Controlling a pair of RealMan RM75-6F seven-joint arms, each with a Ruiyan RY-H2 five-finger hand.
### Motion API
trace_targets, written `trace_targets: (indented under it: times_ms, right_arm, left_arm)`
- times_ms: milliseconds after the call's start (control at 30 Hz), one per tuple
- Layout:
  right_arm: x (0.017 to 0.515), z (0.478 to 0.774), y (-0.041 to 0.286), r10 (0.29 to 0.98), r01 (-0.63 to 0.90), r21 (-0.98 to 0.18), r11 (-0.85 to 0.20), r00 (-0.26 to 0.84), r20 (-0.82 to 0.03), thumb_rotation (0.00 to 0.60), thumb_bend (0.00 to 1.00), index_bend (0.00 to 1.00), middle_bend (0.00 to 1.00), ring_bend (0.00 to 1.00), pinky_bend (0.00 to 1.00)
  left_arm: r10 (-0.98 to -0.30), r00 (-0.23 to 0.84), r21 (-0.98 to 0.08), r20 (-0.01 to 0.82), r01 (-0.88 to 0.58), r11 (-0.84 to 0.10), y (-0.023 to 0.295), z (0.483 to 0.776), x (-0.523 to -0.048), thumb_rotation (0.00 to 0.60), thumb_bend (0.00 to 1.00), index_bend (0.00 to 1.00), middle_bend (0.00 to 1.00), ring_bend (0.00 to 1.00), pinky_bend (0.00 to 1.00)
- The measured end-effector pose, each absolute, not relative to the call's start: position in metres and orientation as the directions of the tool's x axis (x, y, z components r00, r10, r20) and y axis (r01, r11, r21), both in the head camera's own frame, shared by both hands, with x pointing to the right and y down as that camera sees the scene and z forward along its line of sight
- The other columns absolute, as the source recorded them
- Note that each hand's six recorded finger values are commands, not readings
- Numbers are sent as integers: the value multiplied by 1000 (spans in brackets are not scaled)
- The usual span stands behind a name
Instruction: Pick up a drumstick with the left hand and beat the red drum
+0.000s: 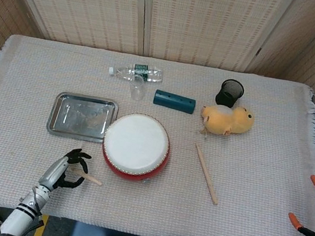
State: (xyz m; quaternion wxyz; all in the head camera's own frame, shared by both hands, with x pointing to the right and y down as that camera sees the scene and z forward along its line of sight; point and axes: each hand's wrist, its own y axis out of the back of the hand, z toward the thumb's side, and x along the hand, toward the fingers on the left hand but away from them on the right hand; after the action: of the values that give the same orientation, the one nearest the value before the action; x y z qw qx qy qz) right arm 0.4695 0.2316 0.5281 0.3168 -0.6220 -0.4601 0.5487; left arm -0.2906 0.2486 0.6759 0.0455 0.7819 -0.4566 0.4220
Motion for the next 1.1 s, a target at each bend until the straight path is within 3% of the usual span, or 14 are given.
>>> trace_targets:
  times_ms: [233, 500, 800, 1100]
  right_arm:
    - [467, 528, 231, 921, 220, -900, -376, -23, -390, 600, 194, 0, 101, 0, 13]
    - [464, 524, 233, 922, 214, -904, -371, -27, -385, 600, 194, 0, 101, 0, 13]
    - [461, 524, 232, 922, 210, -904, -373, -25, -386, 600, 195, 0, 101, 0, 13]
    - [461, 524, 232, 922, 210, -904, -373, -26, -387, 600, 195, 0, 102, 0, 13]
  left_arm:
    - [-644, 259, 39, 720, -941, -336, 238, 668, -312, 600, 360, 572, 238, 37, 60]
    - [-606, 321, 377, 728, -926, -38, 230, 671, -335, 600, 359, 583, 267, 63, 87]
    - [-562, 364, 495, 743, -864, 94, 229, 688, -371, 600, 359, 585, 308, 134, 167]
    - [-597, 366, 569, 714, -800, 190, 220, 690, -381, 600, 360, 584, 345, 208, 248]
